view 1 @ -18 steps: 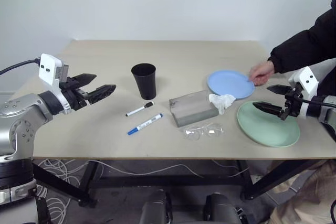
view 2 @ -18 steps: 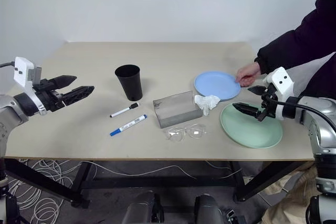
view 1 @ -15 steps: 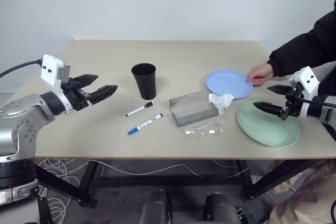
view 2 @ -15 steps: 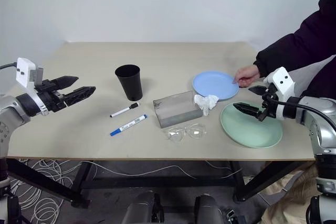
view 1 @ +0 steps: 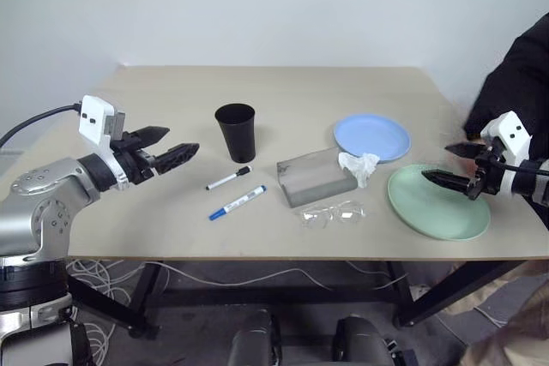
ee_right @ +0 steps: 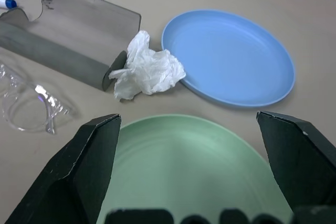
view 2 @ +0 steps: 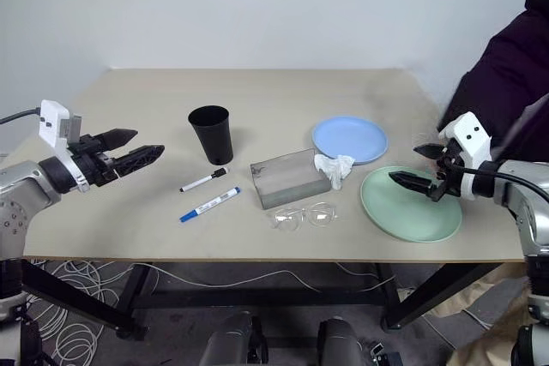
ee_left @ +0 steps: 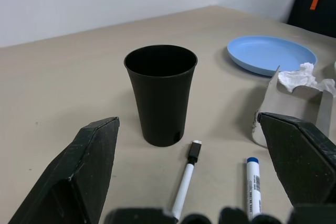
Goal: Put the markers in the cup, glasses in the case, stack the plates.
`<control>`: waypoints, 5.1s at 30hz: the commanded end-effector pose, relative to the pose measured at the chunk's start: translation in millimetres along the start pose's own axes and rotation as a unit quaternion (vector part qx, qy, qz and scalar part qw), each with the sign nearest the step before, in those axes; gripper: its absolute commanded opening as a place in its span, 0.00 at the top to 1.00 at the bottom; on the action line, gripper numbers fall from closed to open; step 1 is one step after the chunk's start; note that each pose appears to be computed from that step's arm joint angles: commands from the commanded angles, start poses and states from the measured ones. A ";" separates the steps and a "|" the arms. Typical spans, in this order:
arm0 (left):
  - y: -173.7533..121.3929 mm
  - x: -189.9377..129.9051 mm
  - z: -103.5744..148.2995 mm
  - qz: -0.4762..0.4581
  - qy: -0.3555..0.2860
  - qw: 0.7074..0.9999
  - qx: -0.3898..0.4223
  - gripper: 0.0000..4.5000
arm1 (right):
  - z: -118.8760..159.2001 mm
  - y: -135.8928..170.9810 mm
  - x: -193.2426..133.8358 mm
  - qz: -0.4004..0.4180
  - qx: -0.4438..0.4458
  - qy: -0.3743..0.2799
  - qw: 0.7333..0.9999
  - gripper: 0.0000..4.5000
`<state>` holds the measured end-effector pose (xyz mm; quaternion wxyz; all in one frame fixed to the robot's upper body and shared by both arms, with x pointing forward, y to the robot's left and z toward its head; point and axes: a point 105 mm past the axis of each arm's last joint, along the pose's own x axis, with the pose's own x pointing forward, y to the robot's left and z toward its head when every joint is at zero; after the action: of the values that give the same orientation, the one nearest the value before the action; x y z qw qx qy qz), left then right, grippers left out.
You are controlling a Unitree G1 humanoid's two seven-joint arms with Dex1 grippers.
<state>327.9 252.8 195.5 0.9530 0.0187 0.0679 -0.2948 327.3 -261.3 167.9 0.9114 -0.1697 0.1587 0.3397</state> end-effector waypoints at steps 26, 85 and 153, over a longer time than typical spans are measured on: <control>-34.2 -0.4 -16.6 -0.088 -0.015 0.994 0.055 0.00 | -90.7 -51.8 -46.6 -0.173 0.181 0.084 0.964 0.00; -52.2 -6.9 -53.3 -0.116 -0.007 0.991 0.068 0.00 | 24.0 -80.0 119.8 -0.318 0.495 -0.136 0.797 0.99; -52.8 -4.0 -54.0 -0.101 -0.010 0.993 0.058 0.00 | 18.7 48.2 175.0 -0.019 0.217 0.054 0.975 0.01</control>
<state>287.3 217.4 128.1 0.9164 0.0545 0.0700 -0.3902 414.5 -129.3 84.1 0.9157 0.0215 0.3081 0.2573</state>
